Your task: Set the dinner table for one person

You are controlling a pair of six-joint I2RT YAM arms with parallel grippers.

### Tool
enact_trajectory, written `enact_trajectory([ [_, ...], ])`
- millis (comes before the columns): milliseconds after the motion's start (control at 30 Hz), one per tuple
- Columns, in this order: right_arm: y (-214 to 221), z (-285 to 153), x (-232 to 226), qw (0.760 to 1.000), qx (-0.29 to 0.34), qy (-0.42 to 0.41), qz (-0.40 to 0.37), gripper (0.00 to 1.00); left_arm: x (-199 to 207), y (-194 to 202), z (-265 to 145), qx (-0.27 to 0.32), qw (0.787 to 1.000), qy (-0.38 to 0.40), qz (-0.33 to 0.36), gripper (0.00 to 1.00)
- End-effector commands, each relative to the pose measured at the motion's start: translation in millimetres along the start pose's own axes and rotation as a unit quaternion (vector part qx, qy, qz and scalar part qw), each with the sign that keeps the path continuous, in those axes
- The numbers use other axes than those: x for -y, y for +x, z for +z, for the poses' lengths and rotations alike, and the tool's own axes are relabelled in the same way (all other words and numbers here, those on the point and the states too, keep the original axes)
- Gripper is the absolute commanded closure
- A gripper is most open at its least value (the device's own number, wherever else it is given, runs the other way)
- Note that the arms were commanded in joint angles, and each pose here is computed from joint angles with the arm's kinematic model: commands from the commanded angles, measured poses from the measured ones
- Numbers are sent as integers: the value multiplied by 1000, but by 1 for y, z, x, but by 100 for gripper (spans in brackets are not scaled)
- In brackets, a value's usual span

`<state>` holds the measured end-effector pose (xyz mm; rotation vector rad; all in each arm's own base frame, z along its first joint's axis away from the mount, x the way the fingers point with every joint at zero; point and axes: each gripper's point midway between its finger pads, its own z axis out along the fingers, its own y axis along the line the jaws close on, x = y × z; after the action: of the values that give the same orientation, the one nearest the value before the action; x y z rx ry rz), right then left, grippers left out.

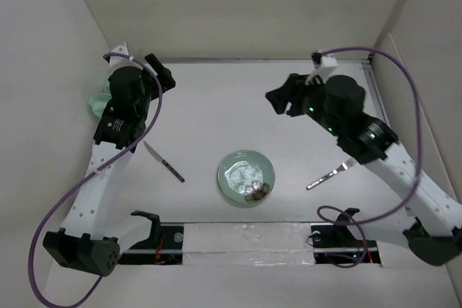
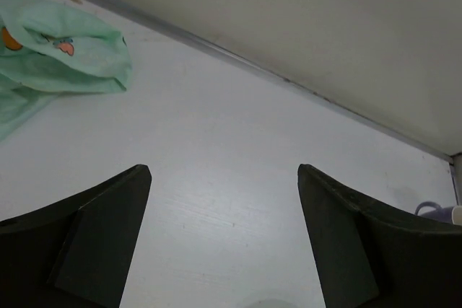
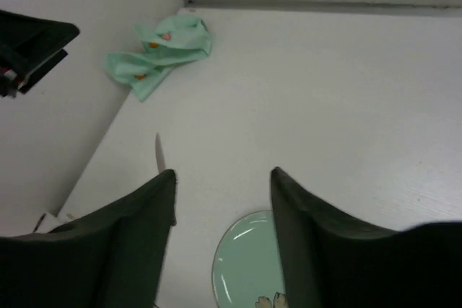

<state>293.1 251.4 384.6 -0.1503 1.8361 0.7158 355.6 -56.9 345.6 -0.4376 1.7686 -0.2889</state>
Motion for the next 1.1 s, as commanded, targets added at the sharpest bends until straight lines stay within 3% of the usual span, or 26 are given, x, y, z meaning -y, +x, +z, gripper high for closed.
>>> enact_trajectory([
  [0,12,-25,15,1000,10,1,13,45,-2,-24,17,35,999,-33,8,19],
  [33,19,-35,26,1000,11,9,20,55,-3,-22,22,31,999,-39,14,21],
  [67,25,-38,31,1000,7,13,23,81,-4,-19,28,27,998,-45,19,27],
  [133,32,-43,40,999,2,22,34,100,-4,-13,47,15,998,-51,22,38],
  [167,37,-45,49,999,-4,32,36,100,-1,-11,55,9,999,-49,14,59],
  [233,40,-47,54,999,-8,39,37,100,5,-14,73,-3,999,-38,2,82],
  [267,40,-48,60,998,-10,49,39,100,5,-19,79,-2,999,-40,-7,98],
  [300,40,-50,61,998,-10,51,39,100,1,-25,91,4,998,-54,-13,100],
  [400,44,-56,71,997,-11,64,41,100,-45,-29,125,-9,993,-103,-61,100],
  [433,48,-57,72,997,-13,66,41,100,-78,-37,133,-7,988,-133,-79,100],
  [500,61,-60,74,997,-30,59,47,100,-130,-21,156,-32,972,-208,-100,85],
  [600,70,-60,73,996,-42,53,50,100,-163,-10,165,-38,961,-253,-102,76],
  [667,77,-60,75,996,-54,51,54,100,-184,-7,171,-34,957,-270,-97,61],
  [700,78,-59,75,996,-56,50,55,100,-194,-1,179,-37,954,-281,-99,58],
  [867,92,-52,70,994,-88,33,57,98,-217,19,206,-50,949,-293,-101,38],
  [1067,106,-46,65,991,-114,28,65,95,-231,28,241,-46,949,-293,-109,28],
])
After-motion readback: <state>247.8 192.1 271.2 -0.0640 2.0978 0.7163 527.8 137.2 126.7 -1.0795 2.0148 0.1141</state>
